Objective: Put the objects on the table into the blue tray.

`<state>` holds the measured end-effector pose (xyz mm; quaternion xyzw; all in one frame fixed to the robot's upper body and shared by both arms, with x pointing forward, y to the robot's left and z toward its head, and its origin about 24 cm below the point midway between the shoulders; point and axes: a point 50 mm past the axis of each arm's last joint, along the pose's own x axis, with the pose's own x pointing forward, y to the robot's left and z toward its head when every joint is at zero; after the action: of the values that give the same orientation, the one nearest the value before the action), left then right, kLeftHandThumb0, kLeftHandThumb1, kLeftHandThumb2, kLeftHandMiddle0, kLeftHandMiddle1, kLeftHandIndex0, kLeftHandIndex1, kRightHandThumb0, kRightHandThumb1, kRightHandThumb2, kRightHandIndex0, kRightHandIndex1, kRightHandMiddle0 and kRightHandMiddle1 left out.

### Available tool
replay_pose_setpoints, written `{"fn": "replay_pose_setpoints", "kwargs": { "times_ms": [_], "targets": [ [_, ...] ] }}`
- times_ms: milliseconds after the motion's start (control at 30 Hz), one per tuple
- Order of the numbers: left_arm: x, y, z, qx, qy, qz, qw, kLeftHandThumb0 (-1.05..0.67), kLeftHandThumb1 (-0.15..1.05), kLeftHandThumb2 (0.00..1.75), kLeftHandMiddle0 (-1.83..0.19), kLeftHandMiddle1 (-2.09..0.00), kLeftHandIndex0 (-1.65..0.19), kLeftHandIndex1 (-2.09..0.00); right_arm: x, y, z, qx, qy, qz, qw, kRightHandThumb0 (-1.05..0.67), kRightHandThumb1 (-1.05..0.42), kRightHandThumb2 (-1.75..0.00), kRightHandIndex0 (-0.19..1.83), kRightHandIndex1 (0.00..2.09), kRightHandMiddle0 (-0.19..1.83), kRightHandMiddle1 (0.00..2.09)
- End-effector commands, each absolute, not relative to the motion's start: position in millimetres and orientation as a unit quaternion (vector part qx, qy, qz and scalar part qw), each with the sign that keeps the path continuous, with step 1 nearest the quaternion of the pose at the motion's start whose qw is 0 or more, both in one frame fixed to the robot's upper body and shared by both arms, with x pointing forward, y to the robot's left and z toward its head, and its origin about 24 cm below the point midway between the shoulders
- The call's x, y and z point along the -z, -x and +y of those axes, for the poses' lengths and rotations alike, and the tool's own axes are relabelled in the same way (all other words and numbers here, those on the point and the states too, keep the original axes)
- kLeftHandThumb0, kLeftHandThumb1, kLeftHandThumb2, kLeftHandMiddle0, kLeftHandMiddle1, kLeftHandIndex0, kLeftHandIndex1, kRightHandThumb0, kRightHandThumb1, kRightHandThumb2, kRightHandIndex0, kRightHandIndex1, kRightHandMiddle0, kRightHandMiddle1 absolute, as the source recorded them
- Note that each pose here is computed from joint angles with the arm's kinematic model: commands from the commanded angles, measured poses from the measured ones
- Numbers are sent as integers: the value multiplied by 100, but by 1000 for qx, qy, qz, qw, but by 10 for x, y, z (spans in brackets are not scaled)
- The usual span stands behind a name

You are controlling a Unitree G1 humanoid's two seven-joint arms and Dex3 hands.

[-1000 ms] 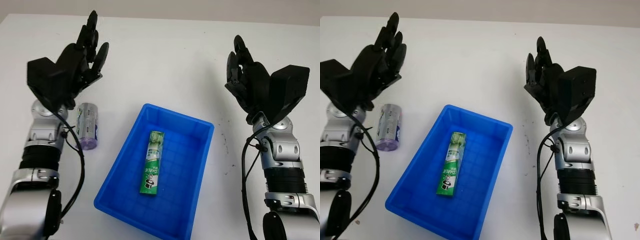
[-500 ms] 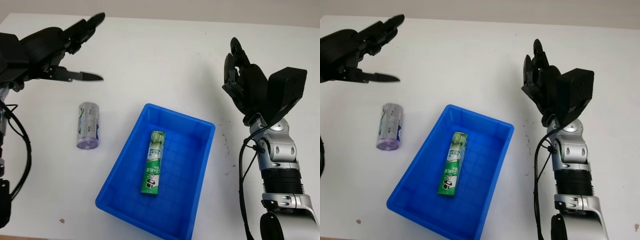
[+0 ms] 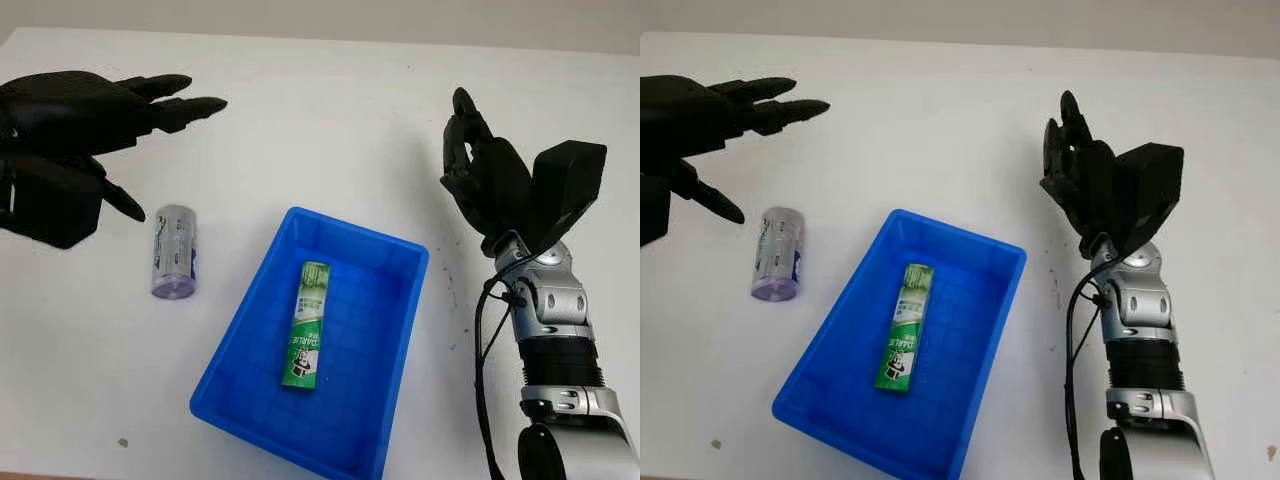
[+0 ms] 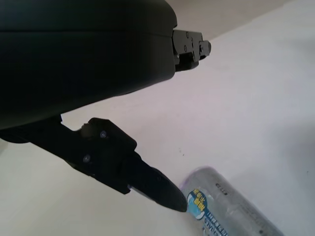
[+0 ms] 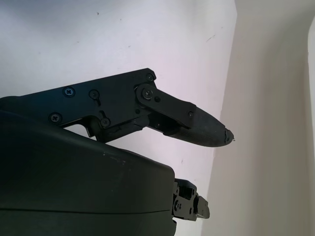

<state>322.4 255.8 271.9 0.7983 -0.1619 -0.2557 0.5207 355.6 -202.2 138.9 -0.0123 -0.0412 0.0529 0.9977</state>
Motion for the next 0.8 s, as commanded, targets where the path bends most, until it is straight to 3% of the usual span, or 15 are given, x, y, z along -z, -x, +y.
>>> {"fn": "replay_pose_setpoints", "kwargs": {
  "times_ms": [0, 267, 300, 333, 433, 533, 767],
  "targets": [
    [-2827, -3169, 2582, 248, -820, -182, 482, -37, 77, 6, 10, -7, 6, -7, -1420, -3579, -2012, -52, 10, -50, 997, -61, -105, -77, -19, 0, -19, 0],
    [-2680, -3080, 2588, 286, -858, -199, 378, -39, 82, 6, 7, -6, 5, -6, -1401, -3597, -2008, -56, 7, -50, 997, -60, -105, -77, -19, 0, -19, 0],
    [-2640, -3069, 2595, 291, -854, -208, 378, -42, 80, 5, 6, -6, 4, -6, -1399, -3597, -2006, -56, 5, -49, 997, -60, -105, -77, -19, 0, -19, 0],
    [-2612, -3063, 2602, 293, -851, -214, 379, -31, 87, 7, 6, -6, 4, -6, -1398, -3597, -2005, -55, 4, -49, 997, -60, -105, -77, -19, 0, -19, 0],
    [-2512, -3037, 2628, 306, -842, -224, 384, -22, 94, 8, 4, -6, 2, -6, -1393, -3598, -2005, -55, 7, -47, 997, -61, -105, -77, -19, 0, -19, 0],
    [-2394, -3006, 2640, 334, -831, -215, 389, -34, 87, 4, 4, -6, 2, -6, -1394, -3597, -2005, -56, 6, -44, 997, -61, -105, -76, -19, 0, -19, 0],
    [-2194, -2994, 2645, 364, -812, -209, 405, -36, 82, 3, 1, -6, -1, -7, -1399, -3598, -2015, -53, 4, -44, 998, -60, -105, -76, -19, 0, -19, 0]
  ]
}}
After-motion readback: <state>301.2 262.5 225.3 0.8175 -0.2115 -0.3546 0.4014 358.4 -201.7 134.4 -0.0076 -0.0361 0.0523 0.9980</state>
